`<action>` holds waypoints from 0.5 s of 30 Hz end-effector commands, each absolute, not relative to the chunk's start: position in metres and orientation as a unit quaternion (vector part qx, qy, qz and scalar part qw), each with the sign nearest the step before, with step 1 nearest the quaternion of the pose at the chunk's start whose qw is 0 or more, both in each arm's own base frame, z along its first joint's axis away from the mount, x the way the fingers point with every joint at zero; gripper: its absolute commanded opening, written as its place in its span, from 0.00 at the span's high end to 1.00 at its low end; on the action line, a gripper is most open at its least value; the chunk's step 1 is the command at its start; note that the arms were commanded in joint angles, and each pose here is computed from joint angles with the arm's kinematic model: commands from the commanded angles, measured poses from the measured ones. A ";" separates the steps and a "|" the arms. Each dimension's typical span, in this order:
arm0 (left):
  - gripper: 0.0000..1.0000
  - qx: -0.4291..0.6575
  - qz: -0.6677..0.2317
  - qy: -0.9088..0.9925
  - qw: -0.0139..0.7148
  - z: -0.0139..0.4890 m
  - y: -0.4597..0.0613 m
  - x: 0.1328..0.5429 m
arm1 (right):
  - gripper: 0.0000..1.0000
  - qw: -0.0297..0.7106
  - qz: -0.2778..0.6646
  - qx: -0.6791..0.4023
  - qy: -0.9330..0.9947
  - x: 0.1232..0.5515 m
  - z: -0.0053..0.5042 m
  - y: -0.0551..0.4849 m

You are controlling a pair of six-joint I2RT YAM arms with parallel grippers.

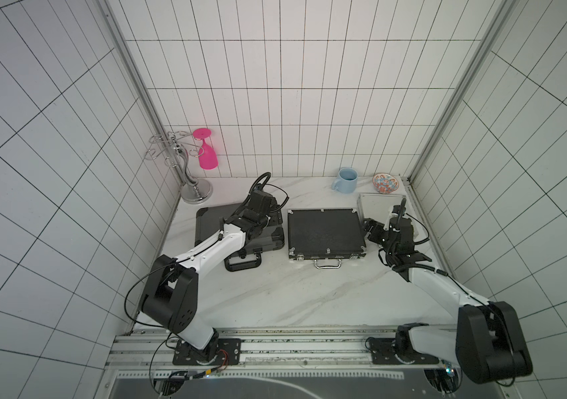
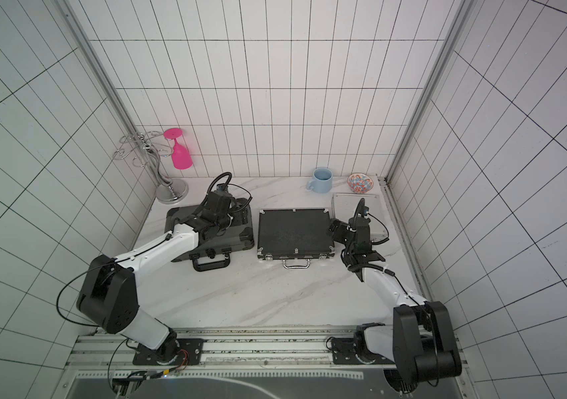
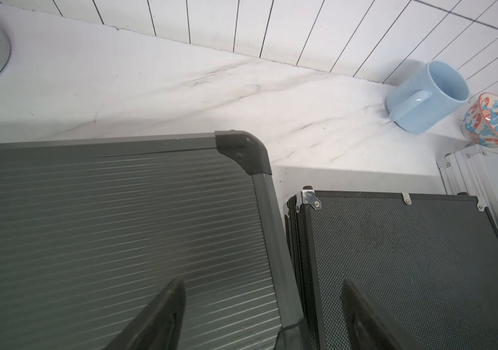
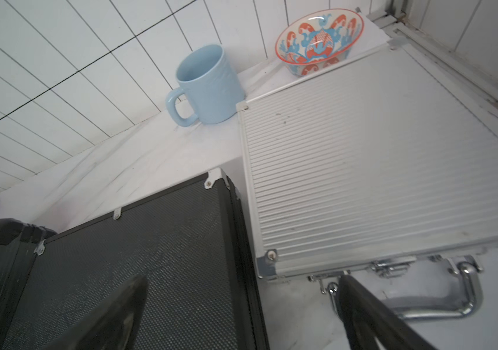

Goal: Close the poker set cases
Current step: Reset both arms

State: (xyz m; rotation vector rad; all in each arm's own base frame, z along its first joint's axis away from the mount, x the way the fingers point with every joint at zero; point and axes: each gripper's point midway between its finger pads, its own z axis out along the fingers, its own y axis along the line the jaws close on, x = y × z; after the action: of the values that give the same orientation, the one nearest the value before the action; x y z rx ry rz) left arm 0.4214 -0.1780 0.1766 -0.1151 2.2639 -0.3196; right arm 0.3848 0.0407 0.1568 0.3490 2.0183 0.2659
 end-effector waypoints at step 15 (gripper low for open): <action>0.03 -0.161 -0.024 0.812 0.560 0.238 -0.071 0.416 | 0.00 0.558 0.058 0.076 0.824 0.405 0.216 0.043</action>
State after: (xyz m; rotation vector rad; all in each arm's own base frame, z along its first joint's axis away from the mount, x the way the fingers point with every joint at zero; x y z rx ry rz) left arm 0.4149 -0.0944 0.2189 -0.3176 2.0195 -0.1363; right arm 0.3893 0.0429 0.1724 0.2082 2.0194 0.1712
